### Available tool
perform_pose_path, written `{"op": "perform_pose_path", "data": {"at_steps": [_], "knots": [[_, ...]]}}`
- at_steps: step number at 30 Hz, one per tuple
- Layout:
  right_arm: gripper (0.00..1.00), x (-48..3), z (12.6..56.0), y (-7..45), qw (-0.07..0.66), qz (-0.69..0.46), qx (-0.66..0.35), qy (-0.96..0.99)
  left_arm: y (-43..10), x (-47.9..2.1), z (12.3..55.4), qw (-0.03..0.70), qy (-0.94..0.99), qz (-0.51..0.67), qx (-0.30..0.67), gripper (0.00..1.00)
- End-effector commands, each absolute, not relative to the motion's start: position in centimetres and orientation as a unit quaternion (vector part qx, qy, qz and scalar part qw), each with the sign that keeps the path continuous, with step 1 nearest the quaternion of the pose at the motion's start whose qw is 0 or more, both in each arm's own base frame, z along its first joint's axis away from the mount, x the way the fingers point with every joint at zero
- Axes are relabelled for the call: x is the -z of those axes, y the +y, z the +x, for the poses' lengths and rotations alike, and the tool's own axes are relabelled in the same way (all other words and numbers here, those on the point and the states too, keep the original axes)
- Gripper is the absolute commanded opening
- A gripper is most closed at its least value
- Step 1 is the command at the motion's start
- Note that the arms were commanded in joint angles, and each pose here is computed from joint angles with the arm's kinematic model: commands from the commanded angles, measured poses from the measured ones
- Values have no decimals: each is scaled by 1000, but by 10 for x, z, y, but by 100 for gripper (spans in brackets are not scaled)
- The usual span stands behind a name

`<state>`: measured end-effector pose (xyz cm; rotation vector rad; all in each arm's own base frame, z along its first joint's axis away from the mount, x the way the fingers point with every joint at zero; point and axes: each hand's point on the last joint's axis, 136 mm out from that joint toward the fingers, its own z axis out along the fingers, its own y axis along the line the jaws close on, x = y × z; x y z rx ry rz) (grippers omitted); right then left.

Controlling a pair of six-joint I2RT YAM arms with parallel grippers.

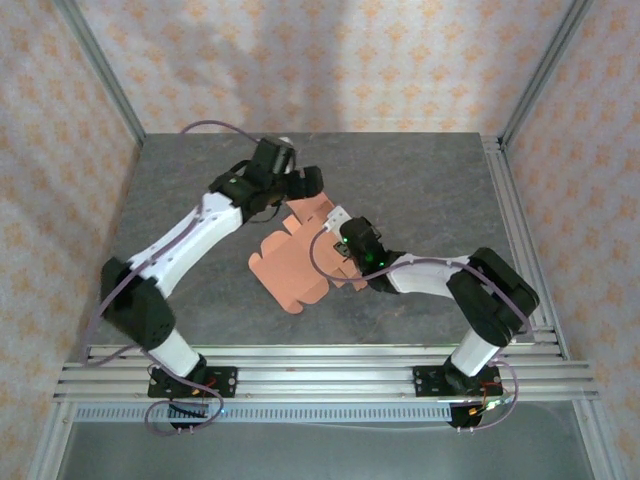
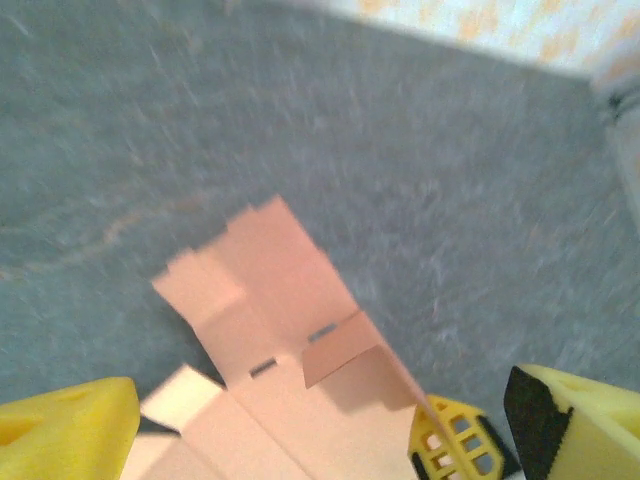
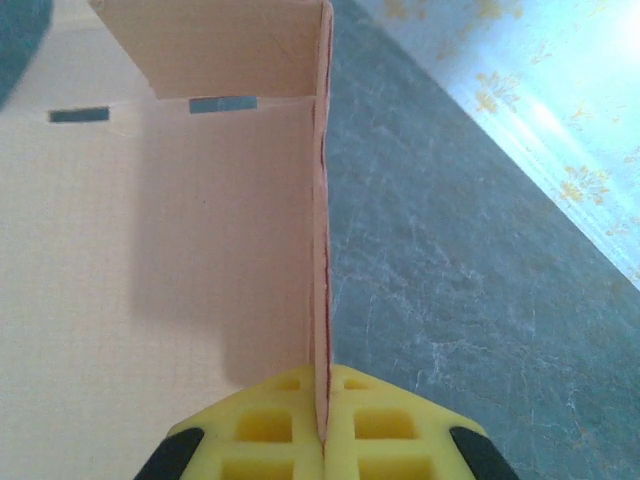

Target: Fold the paper box

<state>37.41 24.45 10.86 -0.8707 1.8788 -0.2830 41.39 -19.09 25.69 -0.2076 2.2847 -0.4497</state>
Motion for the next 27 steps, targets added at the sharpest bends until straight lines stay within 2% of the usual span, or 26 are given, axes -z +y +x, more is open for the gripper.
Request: {"op": "perform_pose_path", "data": {"at_steps": [1,9,18,27], "knots": [[0,-103,378,238,464,-389,162,779,-146,-252,419,425,881,-147,149,96],[0,-110,384,238,451,-424,308,723,-84,-210,408,403,879,-215,133,99],[0,-113,378,255,436,-469,370,673,-66,-189,409,389,882,-229,136,99],[0,-114,378,279,451,-492,452,592,-65,-173,416,372,886,-232,153,100]]}}
